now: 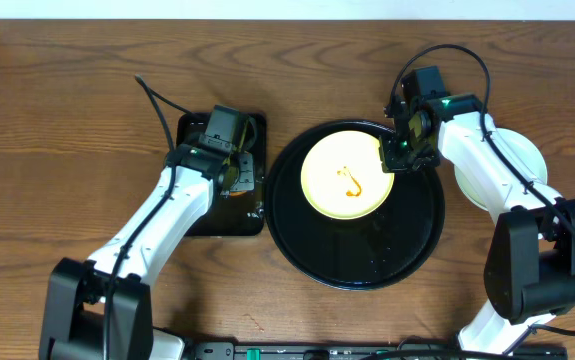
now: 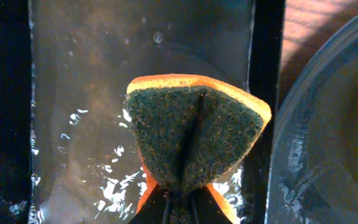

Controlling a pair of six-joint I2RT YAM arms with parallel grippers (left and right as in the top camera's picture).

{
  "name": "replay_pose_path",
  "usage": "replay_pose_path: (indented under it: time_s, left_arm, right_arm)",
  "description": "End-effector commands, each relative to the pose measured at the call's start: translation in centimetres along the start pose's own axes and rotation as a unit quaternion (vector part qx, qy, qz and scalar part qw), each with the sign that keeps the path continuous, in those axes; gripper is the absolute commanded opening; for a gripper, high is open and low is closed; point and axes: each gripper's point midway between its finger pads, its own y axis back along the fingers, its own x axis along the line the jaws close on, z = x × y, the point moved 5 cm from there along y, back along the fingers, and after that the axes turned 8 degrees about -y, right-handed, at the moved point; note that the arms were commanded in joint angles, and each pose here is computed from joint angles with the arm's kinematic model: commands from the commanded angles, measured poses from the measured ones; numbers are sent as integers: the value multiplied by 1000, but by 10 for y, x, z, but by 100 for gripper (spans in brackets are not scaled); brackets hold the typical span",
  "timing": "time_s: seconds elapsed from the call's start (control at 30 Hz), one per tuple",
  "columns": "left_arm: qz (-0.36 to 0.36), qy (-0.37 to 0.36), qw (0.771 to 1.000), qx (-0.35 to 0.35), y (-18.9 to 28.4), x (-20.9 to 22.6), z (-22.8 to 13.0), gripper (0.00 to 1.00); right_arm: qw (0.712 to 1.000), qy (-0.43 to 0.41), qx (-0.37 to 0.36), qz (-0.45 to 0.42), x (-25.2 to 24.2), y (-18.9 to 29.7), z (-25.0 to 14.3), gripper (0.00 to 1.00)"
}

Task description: Clean dirty plates on tray and stack at the side

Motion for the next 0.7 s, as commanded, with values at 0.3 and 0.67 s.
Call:
replay_pose_path:
  time_s: [0.3, 0.67]
  left_arm:
    - [-1, -1, 1000, -21, 6, 0, 6, 8]
    - [-16, 4, 990, -138, 51, 0, 38, 7]
  right_arm:
    - [1000, 10, -3, 2, 4, 2, 1, 1]
    - [1000, 10, -3, 2, 4, 2, 1, 1]
